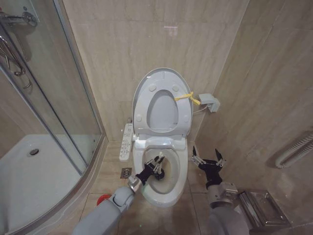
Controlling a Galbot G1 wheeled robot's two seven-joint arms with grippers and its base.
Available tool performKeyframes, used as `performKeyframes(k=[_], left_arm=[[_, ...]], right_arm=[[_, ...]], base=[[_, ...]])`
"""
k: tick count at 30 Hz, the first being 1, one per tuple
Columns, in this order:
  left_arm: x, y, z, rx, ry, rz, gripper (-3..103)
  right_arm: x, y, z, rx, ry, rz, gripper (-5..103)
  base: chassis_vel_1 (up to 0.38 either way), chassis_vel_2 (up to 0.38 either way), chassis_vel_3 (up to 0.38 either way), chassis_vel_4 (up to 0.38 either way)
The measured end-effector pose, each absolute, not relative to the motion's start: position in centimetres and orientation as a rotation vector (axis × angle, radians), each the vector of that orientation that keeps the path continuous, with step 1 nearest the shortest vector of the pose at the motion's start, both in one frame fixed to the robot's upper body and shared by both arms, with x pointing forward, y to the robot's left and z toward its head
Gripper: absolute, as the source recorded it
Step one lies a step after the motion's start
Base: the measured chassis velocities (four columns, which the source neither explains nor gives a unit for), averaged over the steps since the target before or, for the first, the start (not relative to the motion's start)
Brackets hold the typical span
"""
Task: Open the toilet lid, clean the toilet bowl with a toilet brush, close the toilet lid, and flush.
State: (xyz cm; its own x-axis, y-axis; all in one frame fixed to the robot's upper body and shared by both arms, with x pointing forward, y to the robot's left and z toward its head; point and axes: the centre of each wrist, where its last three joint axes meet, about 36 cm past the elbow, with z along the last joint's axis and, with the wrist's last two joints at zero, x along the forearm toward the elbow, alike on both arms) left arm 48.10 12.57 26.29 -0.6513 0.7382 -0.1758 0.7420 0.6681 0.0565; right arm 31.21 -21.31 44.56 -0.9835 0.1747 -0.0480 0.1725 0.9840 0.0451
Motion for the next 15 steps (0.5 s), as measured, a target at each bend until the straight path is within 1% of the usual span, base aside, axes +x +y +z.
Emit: performKeyframes(k=[1, 4, 5, 8, 12, 15], left_arm=[[48.1, 12.6, 26.3, 1.209, 2.698, -0.030, 19], [48.8, 9.9, 27.5, 1.240, 2.656, -0.061, 19], [48.8, 9.9, 27.5, 1.240, 2.656, -0.061, 19], [49.1, 8.1, 28.2, 1.266, 2.633, -0.081, 19], [49.0, 6.7, 28.9, 1.293, 2.614, -0.113, 19], [48.7, 6.8, 28.4, 1.303, 2.628, -0.117, 19]], right_arm=[[31.2, -21.3, 44.6, 0.269, 3.077, 0.063, 100], [31.2, -21.3, 44.6, 0.269, 3.077, 0.063, 100], [31.2, -21.3, 44.6, 0.269, 3.077, 0.063, 100], [31.2, -21.3, 44.6, 0.270, 3.077, 0.063, 100], [31.2, -21.3, 44.6, 0.269, 3.077, 0.063, 100], [31.2, -21.3, 44.6, 0.270, 3.077, 0.063, 100]], base=[[0.000, 0.000, 0.000, 0.000], [0.000, 0.000, 0.000, 0.000], [0.000, 0.000, 0.000, 0.000], [0.000, 0.000, 0.000, 0.000], [0.000, 0.000, 0.000, 0.000], [0.000, 0.000, 0.000, 0.000]])
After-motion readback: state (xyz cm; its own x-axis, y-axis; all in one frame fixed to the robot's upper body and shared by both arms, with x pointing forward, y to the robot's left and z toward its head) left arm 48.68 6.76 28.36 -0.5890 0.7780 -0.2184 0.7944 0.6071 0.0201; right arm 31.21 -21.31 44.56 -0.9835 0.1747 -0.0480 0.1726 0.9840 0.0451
